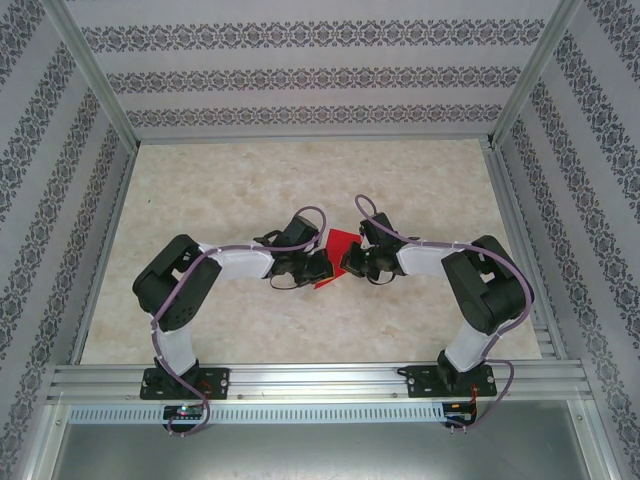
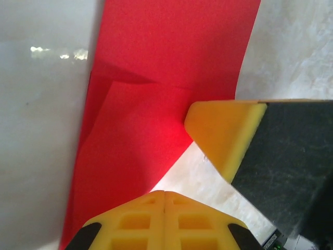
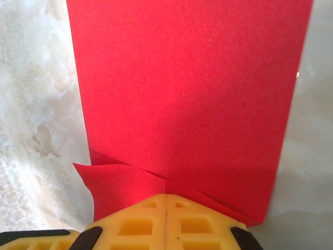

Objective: Fold a paper plane with a square sheet of paper (pick it up from the middle)
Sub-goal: Third fold the triangle at the center of the table.

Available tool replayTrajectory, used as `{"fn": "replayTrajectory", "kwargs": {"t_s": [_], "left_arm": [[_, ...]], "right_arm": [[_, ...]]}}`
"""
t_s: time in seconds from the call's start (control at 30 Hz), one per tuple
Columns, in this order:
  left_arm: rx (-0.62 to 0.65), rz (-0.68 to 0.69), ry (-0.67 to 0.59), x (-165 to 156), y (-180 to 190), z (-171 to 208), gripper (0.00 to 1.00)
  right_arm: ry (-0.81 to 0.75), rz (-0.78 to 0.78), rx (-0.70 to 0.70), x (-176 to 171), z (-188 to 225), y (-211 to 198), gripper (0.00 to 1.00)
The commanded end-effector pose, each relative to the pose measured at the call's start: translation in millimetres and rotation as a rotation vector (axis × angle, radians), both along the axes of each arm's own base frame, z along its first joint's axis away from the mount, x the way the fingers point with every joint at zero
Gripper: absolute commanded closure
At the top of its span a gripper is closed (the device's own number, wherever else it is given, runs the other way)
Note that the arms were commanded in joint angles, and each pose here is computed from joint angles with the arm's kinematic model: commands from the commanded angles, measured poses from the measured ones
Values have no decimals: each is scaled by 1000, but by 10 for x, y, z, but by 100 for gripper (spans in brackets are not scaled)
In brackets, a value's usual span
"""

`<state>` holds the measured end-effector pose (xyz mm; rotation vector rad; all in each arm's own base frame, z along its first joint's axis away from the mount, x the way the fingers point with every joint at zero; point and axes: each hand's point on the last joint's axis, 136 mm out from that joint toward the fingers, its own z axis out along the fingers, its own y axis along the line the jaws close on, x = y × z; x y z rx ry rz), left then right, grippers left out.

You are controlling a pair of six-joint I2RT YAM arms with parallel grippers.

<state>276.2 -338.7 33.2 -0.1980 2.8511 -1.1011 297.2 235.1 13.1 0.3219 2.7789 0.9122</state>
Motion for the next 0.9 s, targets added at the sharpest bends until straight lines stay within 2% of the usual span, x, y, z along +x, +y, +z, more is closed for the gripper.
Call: {"fn": "replayTrajectory", "kwargs": {"t_s": [0.0,0.4,0.87], "left_arm": [[-8,14,-14,91,-69,9,94],[134,26,80,-140,224,-373,94],[224,31,124,-450,607,-475,94]], "right_arm": [[47,-17,-37,-88,-176,-81,97],[86,-24,-95,-153,-281,-191,97],[193,-32,-198,-337,-577,-438,97]]}}
